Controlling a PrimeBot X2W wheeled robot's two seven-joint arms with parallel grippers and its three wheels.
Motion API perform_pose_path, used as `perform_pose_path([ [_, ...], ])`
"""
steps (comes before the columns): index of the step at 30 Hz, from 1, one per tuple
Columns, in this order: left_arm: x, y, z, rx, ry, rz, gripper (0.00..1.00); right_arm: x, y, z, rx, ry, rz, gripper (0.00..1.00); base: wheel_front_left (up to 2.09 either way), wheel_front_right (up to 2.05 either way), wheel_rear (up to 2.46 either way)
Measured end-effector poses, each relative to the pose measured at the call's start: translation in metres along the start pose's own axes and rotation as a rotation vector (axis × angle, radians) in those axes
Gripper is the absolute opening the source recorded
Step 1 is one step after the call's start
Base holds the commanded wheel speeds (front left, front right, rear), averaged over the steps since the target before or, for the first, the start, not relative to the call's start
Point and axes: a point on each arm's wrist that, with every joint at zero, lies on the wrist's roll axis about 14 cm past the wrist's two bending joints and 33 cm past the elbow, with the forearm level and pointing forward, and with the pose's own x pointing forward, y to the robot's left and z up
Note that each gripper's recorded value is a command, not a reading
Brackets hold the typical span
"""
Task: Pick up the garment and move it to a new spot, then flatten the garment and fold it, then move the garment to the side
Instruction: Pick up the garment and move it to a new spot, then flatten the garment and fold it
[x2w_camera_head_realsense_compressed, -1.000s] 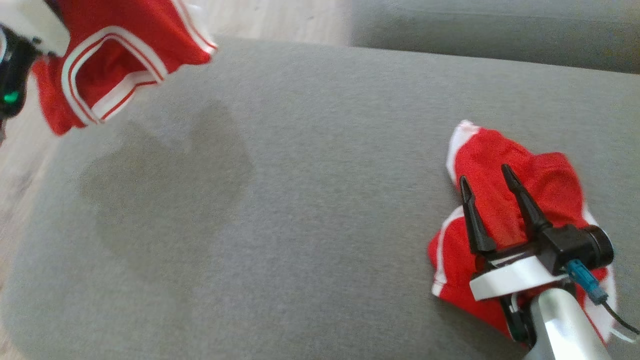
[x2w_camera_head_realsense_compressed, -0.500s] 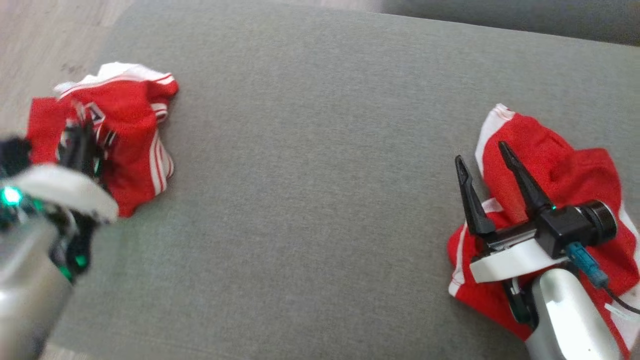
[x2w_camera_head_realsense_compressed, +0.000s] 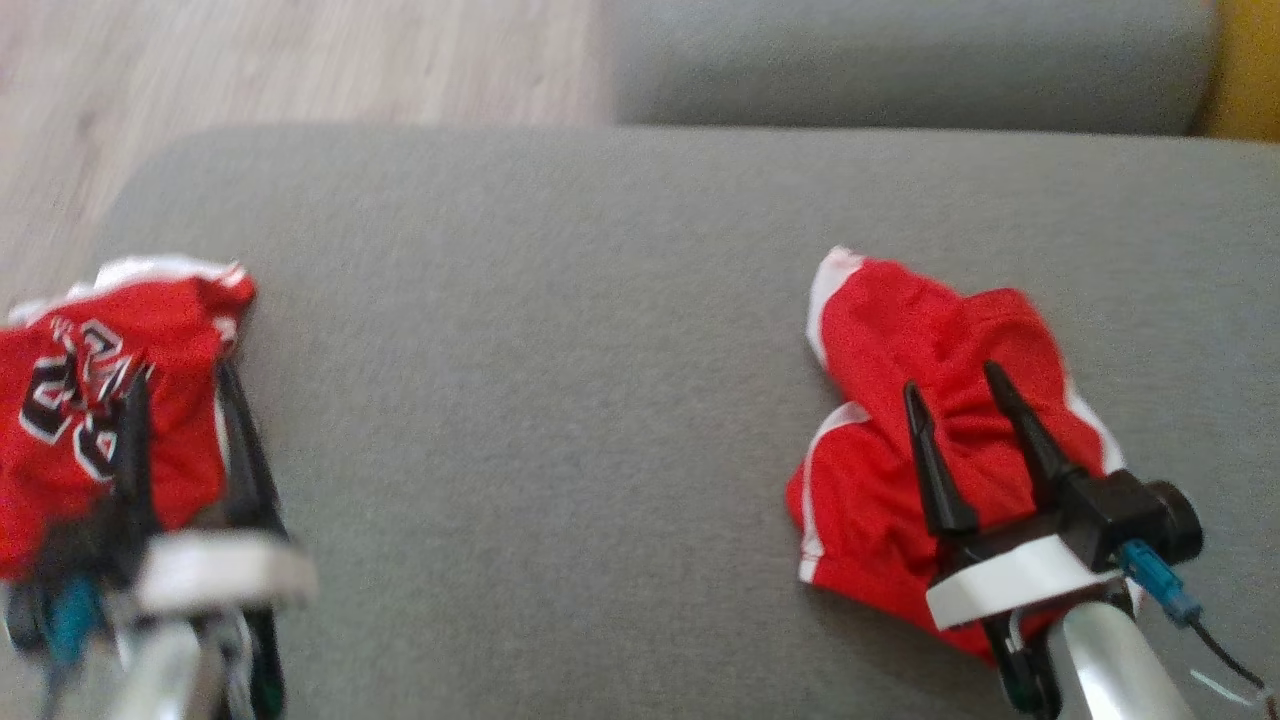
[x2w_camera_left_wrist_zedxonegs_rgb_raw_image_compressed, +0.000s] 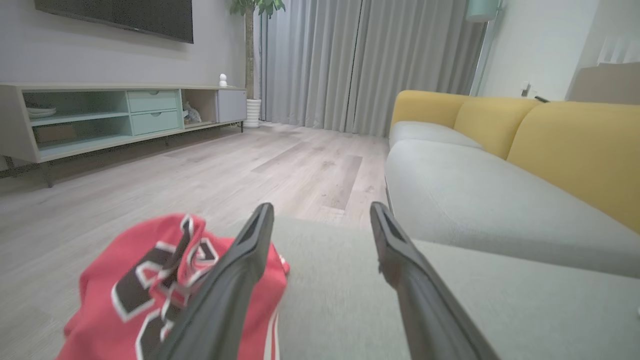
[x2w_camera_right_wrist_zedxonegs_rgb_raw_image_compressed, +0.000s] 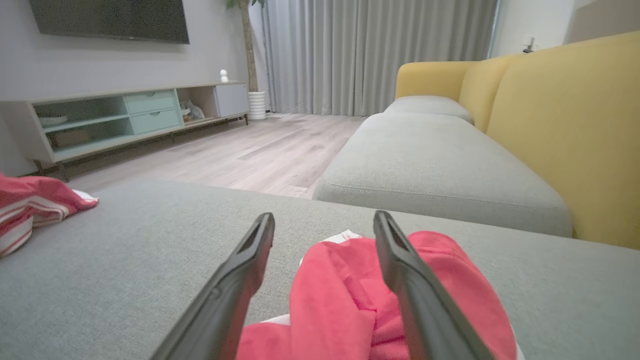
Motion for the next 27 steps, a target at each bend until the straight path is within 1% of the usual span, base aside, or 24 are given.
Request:
perform_pose_path([
  [3,-0.028,-0.018,-0.005,0.016,-0.014,-0.028,1.0,-0.017,-0.009,0.007,0.018,-0.018,-0.048,1.0,0.0,0.0,0.0],
  [8,-0.047,-0.053,0.016,-0.027,-0.108,-0.099,1.0,-0.046,-0.022,0.015,0.045,-0.042,-0.12,1.0,0.0,0.0,0.0],
  [12,-0.072,-0.063,0.004,0.024,-0.087,-0.13,1.0,-0.073,-0.023,0.007,0.067,-0.026,-0.157,1.0,0.0,0.0,0.0],
  [16,-0.092,-0.07,-0.007,0.047,-0.06,-0.171,1.0,-0.095,-0.018,-0.002,0.078,-0.006,-0.175,1.0,0.0,0.0,0.0],
  [19,-0.096,-0.082,-0.006,0.079,-0.071,-0.225,1.0,-0.101,-0.018,-0.003,0.079,-0.005,-0.188,1.0,0.0,0.0,0.0],
  [23,-0.101,-0.095,-0.006,0.096,-0.08,-0.272,1.0,-0.104,-0.024,-0.002,0.073,-0.011,-0.211,1.0,0.0,0.0,0.0],
  [27,-0.103,-0.096,-0.006,0.093,-0.08,-0.272,1.0,-0.103,-0.024,0.0,0.076,-0.018,-0.214,1.0,0.0,0.0,0.0],
])
